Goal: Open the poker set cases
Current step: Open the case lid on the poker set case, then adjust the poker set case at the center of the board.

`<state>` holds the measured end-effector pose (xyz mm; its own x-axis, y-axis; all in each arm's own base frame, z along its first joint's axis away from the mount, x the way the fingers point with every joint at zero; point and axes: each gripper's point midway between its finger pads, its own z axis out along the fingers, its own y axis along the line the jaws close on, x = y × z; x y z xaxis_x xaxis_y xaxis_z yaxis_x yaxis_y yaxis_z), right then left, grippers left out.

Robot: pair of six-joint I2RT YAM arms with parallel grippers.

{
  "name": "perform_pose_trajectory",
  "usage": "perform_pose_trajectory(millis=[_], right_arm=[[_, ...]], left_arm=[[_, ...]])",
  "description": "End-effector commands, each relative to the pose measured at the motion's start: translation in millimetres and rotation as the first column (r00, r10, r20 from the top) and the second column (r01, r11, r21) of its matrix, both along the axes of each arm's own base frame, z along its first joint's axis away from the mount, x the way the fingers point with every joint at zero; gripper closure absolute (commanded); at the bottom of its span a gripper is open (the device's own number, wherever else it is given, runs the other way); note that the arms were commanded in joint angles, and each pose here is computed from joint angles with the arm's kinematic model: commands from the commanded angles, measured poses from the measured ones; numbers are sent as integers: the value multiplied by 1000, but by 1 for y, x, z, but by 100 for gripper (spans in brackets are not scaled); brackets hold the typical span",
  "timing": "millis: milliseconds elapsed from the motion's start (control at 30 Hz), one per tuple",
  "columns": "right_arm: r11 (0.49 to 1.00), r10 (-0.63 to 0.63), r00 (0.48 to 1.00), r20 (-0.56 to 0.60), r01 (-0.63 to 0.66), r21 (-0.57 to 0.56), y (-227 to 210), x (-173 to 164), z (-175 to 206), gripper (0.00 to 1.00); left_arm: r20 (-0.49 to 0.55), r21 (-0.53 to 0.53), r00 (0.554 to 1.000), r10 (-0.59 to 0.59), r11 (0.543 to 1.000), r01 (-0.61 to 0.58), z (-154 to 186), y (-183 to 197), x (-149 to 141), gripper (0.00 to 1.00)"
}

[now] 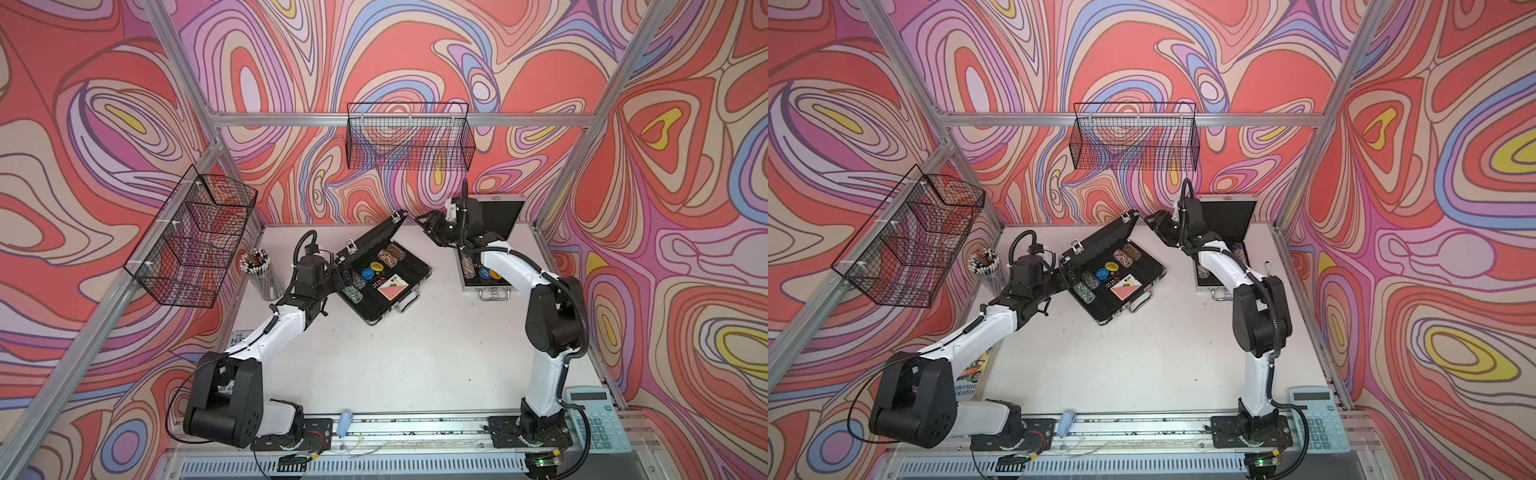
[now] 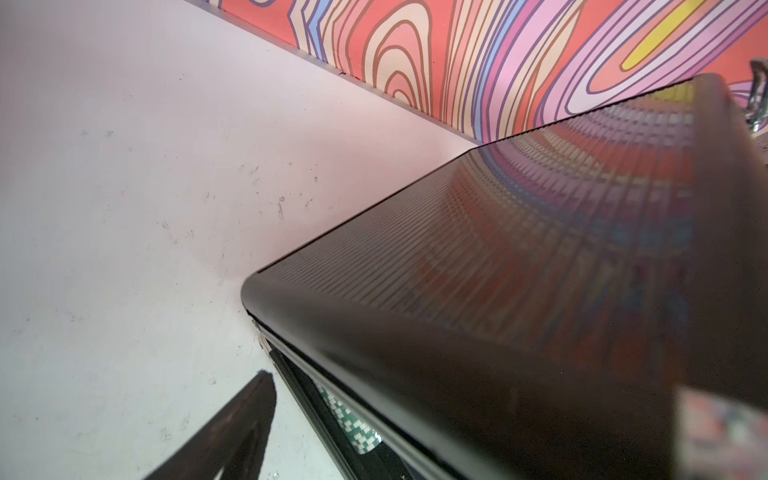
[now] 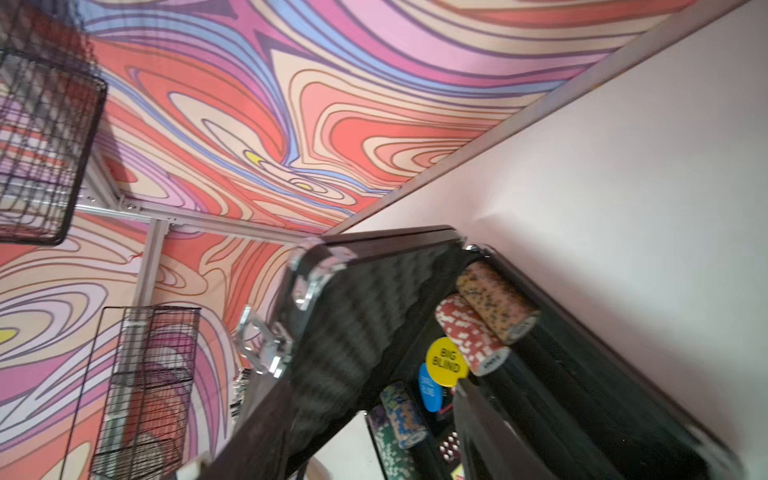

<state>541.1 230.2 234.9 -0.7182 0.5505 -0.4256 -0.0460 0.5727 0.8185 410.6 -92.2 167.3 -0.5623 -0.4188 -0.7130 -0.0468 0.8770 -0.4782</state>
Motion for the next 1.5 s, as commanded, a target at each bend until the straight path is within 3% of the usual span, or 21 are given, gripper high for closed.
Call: perform_pose_trajectory(millis=[0,333,567,833,1167,1467], right_arm=[[990,-26,999,32,31,-138,-26,-4,-1,36],[928,98,990,-103,-129,-350,-25,-13,-85,38],[795,116,975,-192,-206,-570,-25,-9,-135,51],[706,118,959,-258,-264,-657,-18,-17,-174,64],[745,-1,961,-275,-183,-642,-28,-20,-197,80],[809,-74,956,-284,-109,-577,-38,-55,-195,93]], left_arm=[[30,3,998,-47,999,47,12,-4,14,12],[24,-6,997,-76,997,76,8,-6,40,12],[28,-8,997,-75,997,75,8,-1,52,12],[-3,-37,995,-105,994,104,-6,-2,67,16],[-39,-100,986,-165,982,160,-27,-18,99,18],[-18,-100,985,-172,980,169,-18,-19,130,18]])
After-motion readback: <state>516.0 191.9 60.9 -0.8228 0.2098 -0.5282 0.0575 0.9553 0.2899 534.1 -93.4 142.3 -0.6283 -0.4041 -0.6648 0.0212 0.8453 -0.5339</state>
